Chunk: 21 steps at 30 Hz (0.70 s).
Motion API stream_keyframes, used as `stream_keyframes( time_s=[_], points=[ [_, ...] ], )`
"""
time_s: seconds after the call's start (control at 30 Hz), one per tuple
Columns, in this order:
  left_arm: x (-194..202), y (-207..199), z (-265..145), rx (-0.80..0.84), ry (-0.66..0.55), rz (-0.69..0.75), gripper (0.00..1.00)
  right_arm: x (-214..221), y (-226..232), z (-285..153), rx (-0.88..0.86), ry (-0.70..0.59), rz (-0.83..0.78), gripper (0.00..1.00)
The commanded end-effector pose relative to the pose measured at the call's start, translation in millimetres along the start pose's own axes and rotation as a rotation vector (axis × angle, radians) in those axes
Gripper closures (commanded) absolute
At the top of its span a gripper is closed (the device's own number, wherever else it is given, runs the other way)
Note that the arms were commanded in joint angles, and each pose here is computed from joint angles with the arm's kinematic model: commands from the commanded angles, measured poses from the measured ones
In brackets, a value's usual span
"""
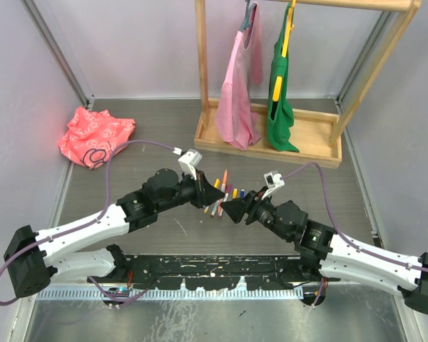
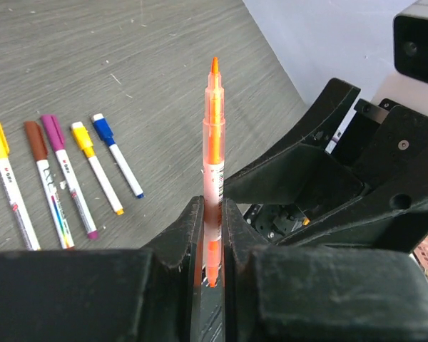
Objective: Insert the pens into the pen caps
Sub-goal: Pick up the pen from the center of the board.
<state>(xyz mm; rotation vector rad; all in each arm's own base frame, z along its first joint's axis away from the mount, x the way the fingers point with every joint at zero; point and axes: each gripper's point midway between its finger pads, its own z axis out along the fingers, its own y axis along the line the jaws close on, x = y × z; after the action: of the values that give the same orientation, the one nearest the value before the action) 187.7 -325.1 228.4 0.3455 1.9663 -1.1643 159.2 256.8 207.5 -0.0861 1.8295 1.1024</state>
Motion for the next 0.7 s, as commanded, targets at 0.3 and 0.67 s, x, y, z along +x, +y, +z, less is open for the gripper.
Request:
stream_keyframes(
  time_s=[0.3,0.67],
  points=[
    [-37.8,-45.1,10.6,0.11,-0.129,-0.002,1.0,-32.1,26.8,2.6,-0.088,-0.119,0.073,0.48],
    [-35.8,-52.5,7.0,0.134,-0.124,-0.003,1.0,-33.0,28.4,6.7,-0.079,-0.114,0.064,0.58]
  ],
)
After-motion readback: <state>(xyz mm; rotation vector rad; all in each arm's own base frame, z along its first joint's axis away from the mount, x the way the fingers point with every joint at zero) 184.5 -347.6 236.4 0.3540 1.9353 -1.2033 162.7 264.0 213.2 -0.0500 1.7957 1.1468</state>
